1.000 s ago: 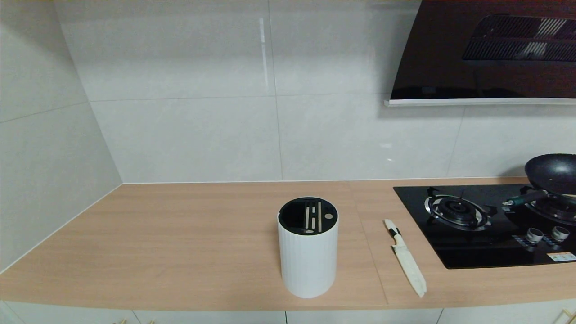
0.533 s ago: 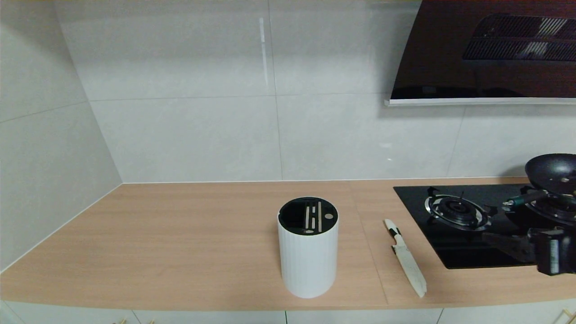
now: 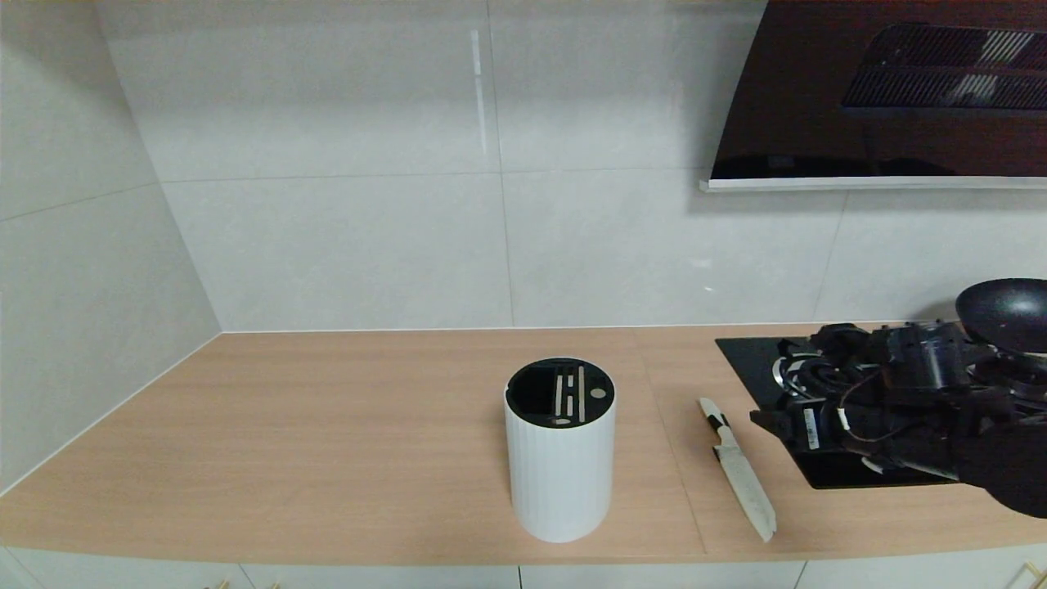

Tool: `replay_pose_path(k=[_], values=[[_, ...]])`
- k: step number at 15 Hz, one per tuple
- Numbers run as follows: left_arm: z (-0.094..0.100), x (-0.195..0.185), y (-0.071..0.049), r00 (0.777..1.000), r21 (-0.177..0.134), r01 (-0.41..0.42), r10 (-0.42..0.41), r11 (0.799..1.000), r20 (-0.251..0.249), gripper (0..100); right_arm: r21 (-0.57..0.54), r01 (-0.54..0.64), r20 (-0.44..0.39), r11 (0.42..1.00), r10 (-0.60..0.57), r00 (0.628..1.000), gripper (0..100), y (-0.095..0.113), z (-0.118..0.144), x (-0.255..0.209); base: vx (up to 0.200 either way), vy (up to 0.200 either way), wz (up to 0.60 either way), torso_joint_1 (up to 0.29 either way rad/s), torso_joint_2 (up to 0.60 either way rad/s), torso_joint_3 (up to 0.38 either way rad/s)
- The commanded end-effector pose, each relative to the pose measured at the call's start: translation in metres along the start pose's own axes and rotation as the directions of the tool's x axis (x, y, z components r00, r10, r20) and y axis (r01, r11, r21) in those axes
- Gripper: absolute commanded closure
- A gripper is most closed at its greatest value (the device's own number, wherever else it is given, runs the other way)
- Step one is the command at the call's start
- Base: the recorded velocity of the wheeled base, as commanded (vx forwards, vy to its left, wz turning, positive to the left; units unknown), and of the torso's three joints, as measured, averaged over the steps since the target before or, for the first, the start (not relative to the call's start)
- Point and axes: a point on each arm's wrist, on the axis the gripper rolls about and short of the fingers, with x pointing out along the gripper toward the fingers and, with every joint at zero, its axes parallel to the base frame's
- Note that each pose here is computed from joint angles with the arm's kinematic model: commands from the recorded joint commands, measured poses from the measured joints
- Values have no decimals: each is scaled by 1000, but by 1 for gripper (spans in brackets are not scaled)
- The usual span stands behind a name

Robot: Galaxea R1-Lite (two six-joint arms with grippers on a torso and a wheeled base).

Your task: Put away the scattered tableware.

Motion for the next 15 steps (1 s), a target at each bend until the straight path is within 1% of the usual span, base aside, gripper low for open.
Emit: replay_pose_path(k=[1, 2, 4, 6, 8, 11, 15], values=[[0, 0, 0, 1000, 0, -2, 2, 1000, 0, 0, -1, 2, -105, 1000, -2, 994, 0, 1, -39, 61, 0, 0, 0, 0, 0, 0], [0, 0, 0, 1000, 0, -2, 2, 1000, 0, 0, 1, 1, -117, 1000, 0, 993, 0, 3, -47, 75, 0, 0, 0, 0, 0, 0], [0, 0, 0, 1000, 0, 0, 0, 1000, 0, 0, 31, 9, -116, 999, -5, 993, 0, 3, -60, 100, 0, 0, 0, 0, 0, 0], [0, 0, 0, 1000, 0, 0, 0, 1000, 0, 0, 62, 10, -82, 998, -5, 997, 0, 2, -67, 112, 0, 0, 0, 0, 0, 0], [0, 0, 0, 1000, 0, 0, 0, 1000, 0, 0, 60, 18, -73, 998, -14, 997, 0, 2, -75, 120, 0, 0, 0, 0, 0, 0], [0, 0, 0, 1000, 1, 0, 0, 1000, 0, 0, 59, 48, -66, 997, -44, 997, 0, 0, -79, 131, 0, 0, 0, 0, 0, 0], [0, 0, 0, 1000, 1, 0, 0, 1000, 0, 0, 66, 57, -55, 996, -53, 997, 0, -1, -79, 142, 0, 0, 0, 0, 0, 0]])
